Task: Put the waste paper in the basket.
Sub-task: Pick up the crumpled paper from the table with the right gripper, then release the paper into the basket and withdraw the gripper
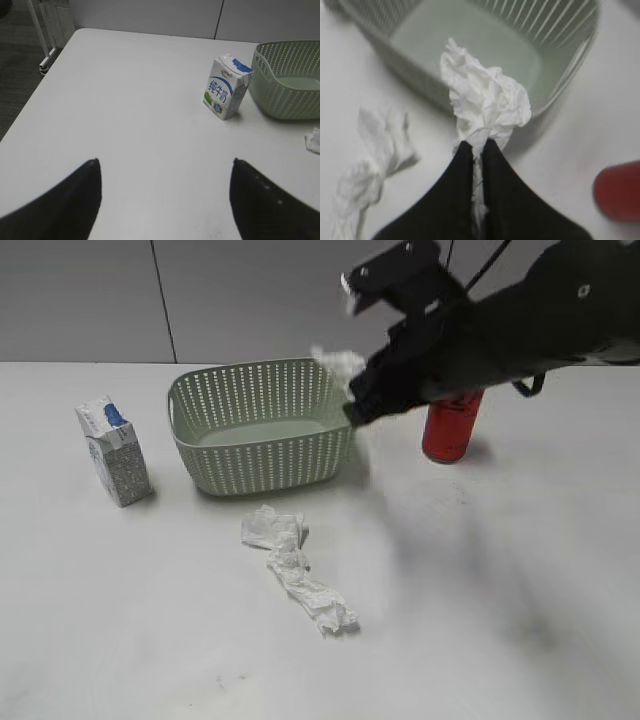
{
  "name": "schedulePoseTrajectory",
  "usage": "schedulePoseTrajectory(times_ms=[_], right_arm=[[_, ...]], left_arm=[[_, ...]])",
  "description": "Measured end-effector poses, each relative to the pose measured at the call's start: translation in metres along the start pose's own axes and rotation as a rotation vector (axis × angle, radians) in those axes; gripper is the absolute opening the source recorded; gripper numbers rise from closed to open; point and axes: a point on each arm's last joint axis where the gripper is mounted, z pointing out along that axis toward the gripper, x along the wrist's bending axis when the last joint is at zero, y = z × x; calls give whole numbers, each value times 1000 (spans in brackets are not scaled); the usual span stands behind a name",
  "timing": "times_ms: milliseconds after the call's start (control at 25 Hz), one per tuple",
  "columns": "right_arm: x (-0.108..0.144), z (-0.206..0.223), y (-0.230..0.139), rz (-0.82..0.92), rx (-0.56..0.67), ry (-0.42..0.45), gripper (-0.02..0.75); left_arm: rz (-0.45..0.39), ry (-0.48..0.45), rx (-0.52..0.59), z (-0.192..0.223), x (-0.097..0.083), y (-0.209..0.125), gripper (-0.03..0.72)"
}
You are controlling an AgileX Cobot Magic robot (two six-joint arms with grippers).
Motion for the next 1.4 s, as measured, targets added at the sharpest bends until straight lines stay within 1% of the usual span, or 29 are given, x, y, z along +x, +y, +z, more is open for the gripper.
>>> schedulePoseTrajectory(times_ms=[80, 160, 200, 280, 400, 480, 600, 680, 720, 760, 840, 920, 1000, 1040, 1080, 1240, 1360, 1400], right_arm=[[-7, -12, 19, 20, -147, -68, 5], [-12, -18, 37, 46, -269, -123, 6], [-12, -19, 45, 50, -317, -141, 6], [-7, -15, 58, 37, -376, -148, 6], [11, 4, 73, -28, -415, -128, 6], [17, 23, 77, -47, -437, -133, 3], [21, 58, 69, -63, -444, -158, 3], [21, 75, 59, -64, -426, -167, 22], [21, 83, 54, -66, -407, -165, 51], [22, 88, 49, -67, -391, -162, 102], [24, 98, 40, -67, -343, -145, 250], [25, 101, 36, -53, -305, -128, 447], [25, 101, 35, -34, -293, -122, 587], [25, 100, 36, -30, -290, -118, 618], [25, 97, 37, -26, -290, -115, 628], [27, 66, 56, -21, -293, -72, 628], [33, 34, 67, 1, -238, 12, 623], [36, 25, 67, 20, -191, 53, 619]], left_arm=[[1, 0, 0, 0, 0, 0, 591], [0, 0, 0, 0, 0, 0, 591], [0, 0, 0, 0, 0, 0, 591], [1, 0, 0, 0, 0, 0, 591], [1, 0, 0, 0, 0, 0, 591], [0, 0, 0, 0, 0, 0, 591], [1, 0, 0, 0, 0, 0, 591], [0, 0, 0, 0, 0, 0, 591], [1, 0, 0, 0, 0, 0, 591], [1, 0, 0, 0, 0, 0, 591], [0, 0, 0, 0, 0, 0, 591], [0, 0, 0, 0, 0, 0, 591], [1, 0, 0, 0, 0, 0, 591], [0, 0, 0, 0, 0, 0, 591], [1, 0, 0, 0, 0, 0, 591], [1, 0, 0, 0, 0, 0, 591], [0, 0, 0, 0, 0, 0, 591], [0, 0, 0, 0, 0, 0, 591]])
